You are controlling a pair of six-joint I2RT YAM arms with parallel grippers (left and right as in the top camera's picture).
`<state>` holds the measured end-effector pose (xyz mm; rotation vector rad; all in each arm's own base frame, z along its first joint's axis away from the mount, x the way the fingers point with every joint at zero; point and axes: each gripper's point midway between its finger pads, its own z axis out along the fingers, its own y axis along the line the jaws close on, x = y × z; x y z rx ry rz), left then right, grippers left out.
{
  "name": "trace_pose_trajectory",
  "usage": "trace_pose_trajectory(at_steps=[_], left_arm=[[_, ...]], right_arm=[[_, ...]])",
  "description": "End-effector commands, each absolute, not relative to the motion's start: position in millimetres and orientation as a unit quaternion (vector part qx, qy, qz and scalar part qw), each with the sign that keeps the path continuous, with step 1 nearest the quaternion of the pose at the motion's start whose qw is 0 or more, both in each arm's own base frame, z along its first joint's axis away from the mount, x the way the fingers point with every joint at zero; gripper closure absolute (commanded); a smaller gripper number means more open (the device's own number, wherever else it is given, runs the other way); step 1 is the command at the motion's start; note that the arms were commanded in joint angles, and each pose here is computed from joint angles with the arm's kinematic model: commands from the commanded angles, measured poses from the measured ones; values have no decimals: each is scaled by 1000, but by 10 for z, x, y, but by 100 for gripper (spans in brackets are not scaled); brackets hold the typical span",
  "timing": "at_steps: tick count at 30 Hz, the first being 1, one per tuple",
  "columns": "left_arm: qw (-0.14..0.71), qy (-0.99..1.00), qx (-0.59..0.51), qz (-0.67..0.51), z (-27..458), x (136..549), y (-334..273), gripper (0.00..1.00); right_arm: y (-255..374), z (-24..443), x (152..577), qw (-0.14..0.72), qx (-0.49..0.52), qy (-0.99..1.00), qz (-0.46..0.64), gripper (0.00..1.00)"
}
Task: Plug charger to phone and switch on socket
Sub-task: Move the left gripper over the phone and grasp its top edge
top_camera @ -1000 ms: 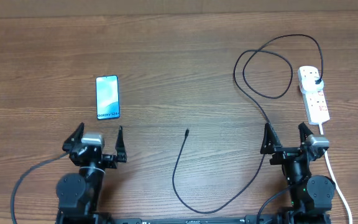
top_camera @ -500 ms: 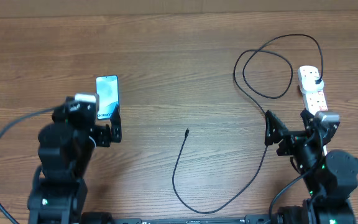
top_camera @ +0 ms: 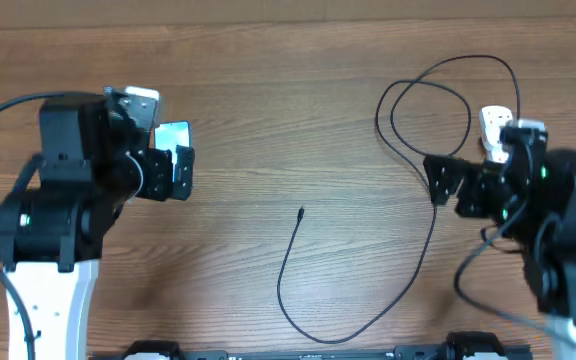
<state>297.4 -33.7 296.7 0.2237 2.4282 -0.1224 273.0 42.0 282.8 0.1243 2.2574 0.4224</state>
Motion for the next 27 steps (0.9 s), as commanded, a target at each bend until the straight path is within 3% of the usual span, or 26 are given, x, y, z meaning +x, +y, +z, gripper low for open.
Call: trace_pose_trajectory(at_steps=[1,11,16,27], left_arm=[[318,941,102,-48,2875,3054,-347,1],[247,966,28,-74,2422,3347,-369,0],[185,980,-70,-29,1866,3653,-171,1],[97,992,-74,22,786,4033,-19,0]], right_arm=[[458,2948,2854,371,49,910,178,0],[463,2602,3079,281,89,938,185,0],[465,2503,3064,259,92,944,183,0],[464,2487,3040,255,86,946,180,0]])
